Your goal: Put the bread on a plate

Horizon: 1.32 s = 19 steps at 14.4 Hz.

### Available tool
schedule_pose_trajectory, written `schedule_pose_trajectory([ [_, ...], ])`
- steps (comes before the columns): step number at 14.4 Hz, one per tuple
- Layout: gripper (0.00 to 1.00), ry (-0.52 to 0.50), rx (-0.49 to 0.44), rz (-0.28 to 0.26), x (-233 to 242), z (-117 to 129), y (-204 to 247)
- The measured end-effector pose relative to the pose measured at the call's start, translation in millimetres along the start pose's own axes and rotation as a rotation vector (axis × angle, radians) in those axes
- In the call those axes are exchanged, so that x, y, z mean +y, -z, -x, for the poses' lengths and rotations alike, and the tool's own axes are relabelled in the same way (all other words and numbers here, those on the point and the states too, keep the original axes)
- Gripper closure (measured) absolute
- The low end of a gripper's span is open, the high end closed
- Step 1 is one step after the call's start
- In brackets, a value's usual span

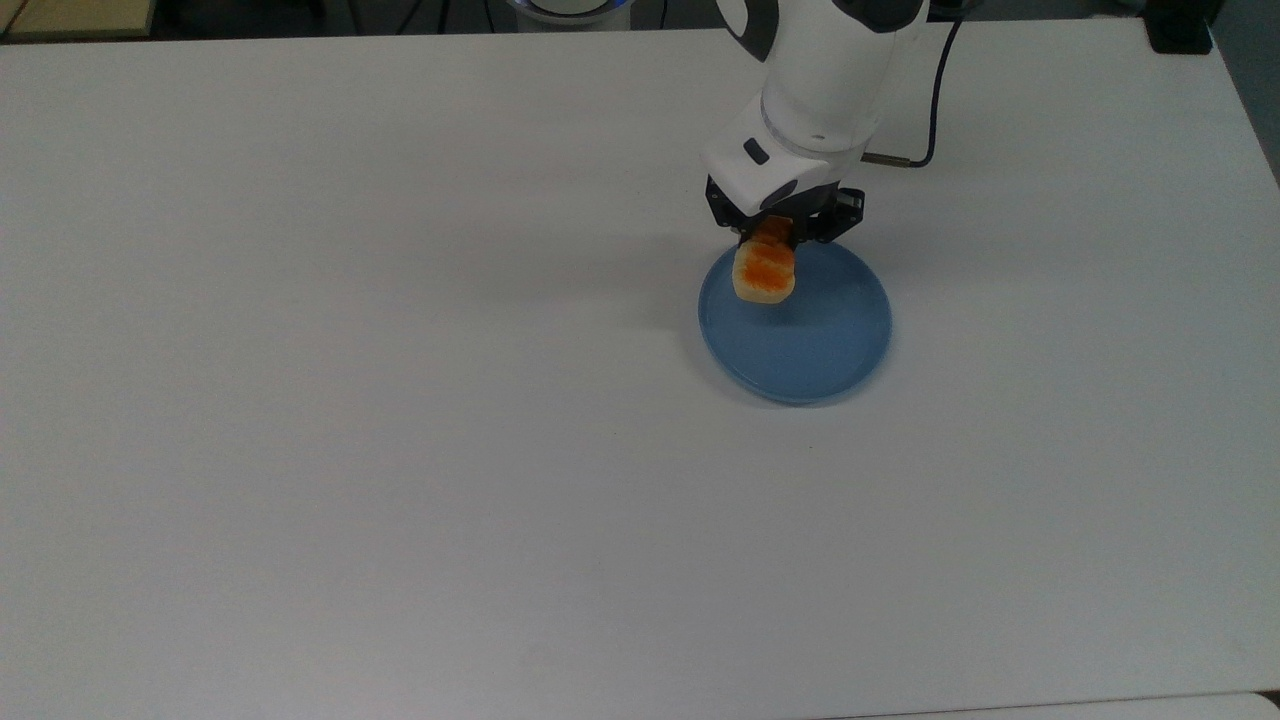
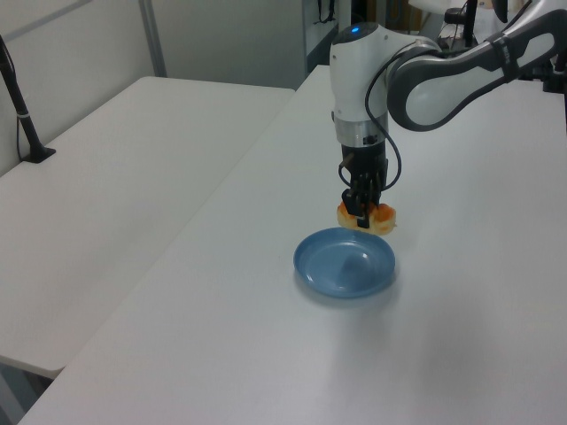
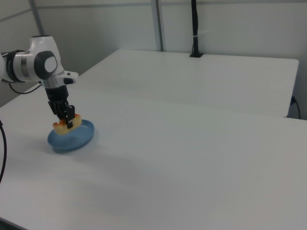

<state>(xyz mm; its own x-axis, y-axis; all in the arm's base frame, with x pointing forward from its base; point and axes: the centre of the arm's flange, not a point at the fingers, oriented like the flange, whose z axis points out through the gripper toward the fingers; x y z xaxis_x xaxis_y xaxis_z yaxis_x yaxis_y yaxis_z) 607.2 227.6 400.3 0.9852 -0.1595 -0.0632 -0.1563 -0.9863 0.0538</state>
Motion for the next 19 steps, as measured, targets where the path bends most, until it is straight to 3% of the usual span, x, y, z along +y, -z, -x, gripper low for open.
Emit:
schedule_pose_trajectory([
  [9,0.53,-0.092,0.044,0.01,-28,-21,-47],
  [11,0.27,-0.134,0.046,0.01,-29,-23,-49],
  [12,0.23,-0.146,0.051,0.012,-29,-23,-48],
  [16,0.15,-0.15,0.061,0.012,-35,-21,-44],
  [19,0.14,-0.189,0.131,-0.025,-8,-35,11],
])
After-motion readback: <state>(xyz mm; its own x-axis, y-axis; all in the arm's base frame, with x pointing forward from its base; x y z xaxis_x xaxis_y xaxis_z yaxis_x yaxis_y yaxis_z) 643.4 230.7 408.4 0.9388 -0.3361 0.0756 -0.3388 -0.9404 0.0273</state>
